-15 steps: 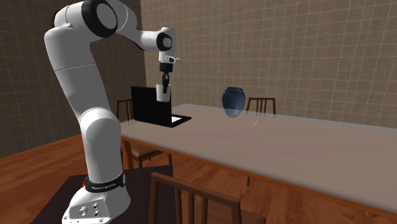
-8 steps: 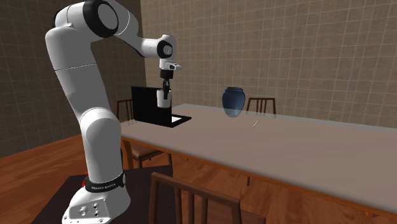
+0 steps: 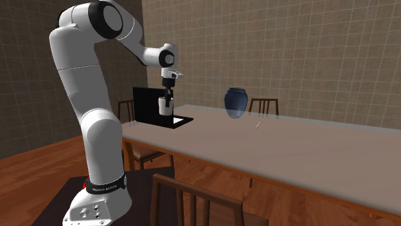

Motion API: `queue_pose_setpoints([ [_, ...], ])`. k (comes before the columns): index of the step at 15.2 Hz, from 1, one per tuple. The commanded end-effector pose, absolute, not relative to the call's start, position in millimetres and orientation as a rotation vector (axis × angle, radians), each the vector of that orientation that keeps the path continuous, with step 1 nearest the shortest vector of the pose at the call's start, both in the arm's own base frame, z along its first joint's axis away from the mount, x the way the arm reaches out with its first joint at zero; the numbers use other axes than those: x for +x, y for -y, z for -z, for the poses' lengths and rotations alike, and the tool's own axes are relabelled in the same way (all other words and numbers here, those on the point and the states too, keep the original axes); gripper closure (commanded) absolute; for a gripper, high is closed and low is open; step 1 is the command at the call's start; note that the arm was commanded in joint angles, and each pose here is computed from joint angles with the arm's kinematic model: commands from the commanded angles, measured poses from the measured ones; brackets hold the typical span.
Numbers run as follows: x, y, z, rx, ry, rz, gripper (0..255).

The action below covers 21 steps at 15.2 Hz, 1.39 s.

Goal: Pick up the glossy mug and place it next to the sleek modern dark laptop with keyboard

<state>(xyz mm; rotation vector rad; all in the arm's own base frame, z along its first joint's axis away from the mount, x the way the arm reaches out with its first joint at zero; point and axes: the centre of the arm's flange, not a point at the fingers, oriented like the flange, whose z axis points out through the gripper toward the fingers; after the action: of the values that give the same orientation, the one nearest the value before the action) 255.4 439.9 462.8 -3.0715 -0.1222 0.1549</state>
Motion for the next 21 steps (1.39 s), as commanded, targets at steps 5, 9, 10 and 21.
queue_pose_setpoints([
  [5, 255, -439, -432, -3.071, 0.122, -0.154, 255],
  [9, 255, -439, -411, -3.071, 0.122, -0.154, 255],
  [10, 255, -439, -406, -3.071, 0.122, -0.154, 255],
  [21, 255, -439, -360, -3.071, 0.122, -0.154, 255],
])
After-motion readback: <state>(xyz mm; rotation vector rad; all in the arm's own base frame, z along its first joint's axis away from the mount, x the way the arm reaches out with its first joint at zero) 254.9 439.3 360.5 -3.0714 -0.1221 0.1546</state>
